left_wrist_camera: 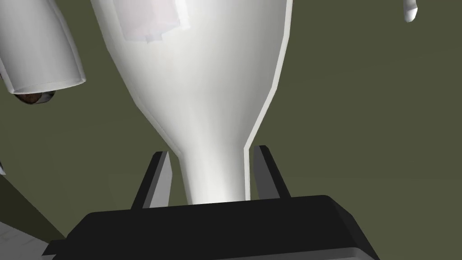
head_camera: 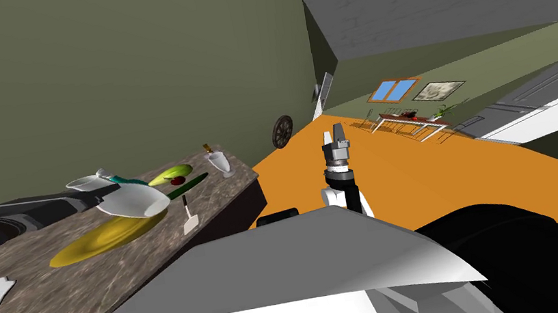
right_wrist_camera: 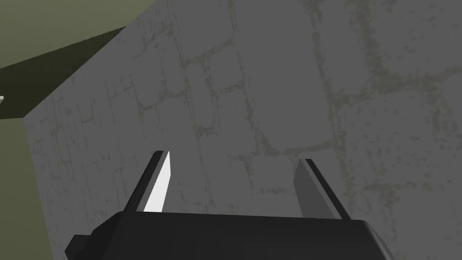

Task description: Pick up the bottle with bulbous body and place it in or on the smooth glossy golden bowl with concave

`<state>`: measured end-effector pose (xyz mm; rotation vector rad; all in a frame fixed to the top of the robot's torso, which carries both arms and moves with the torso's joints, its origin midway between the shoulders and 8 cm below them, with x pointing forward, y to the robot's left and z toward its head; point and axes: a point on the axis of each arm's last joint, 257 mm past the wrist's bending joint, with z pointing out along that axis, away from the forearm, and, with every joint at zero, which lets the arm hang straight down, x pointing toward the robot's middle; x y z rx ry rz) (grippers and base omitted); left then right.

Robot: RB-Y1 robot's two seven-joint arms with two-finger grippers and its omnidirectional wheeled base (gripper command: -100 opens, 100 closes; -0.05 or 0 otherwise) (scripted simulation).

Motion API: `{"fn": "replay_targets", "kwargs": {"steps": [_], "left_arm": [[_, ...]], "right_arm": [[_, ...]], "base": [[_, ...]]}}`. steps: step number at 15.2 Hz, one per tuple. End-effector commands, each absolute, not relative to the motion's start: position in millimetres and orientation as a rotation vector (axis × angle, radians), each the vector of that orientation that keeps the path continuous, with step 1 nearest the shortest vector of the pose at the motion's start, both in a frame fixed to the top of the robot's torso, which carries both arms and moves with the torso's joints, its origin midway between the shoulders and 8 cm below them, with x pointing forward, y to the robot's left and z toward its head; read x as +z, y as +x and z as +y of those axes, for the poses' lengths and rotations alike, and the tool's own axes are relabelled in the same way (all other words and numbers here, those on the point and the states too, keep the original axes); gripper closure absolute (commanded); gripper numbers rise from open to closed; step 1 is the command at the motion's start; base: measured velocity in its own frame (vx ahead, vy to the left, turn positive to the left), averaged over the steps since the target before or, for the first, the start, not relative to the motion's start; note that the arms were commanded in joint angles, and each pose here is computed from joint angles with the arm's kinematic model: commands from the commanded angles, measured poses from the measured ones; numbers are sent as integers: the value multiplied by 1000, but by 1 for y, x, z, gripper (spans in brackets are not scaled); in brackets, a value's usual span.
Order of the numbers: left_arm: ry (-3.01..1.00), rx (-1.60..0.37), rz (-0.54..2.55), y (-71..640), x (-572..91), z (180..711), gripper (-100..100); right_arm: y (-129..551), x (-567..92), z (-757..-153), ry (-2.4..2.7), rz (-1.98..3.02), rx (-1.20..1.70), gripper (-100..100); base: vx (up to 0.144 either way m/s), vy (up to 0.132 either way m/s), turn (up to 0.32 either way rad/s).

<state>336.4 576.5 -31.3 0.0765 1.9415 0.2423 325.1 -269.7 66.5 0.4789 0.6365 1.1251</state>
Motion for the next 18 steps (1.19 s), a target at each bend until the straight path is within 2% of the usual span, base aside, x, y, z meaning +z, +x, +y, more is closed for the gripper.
{"fn": "replay_targets", "kwargs": {"steps": [1, 10, 18], "left_arm": [[81, 253, 1930, 339, -22, 578, 100], [72, 305, 1883, 365, 27, 591, 100], [6, 296, 1853, 390, 52, 594, 100]], "right_arm": [[325, 66, -270, 479, 637, 1125, 0], [325, 66, -270, 479, 637, 1125, 0], [325, 66, -270, 479, 637, 1125, 0]], "base": [[-18, 2, 24], [-22, 14, 66], [-21, 41, 62]]}}
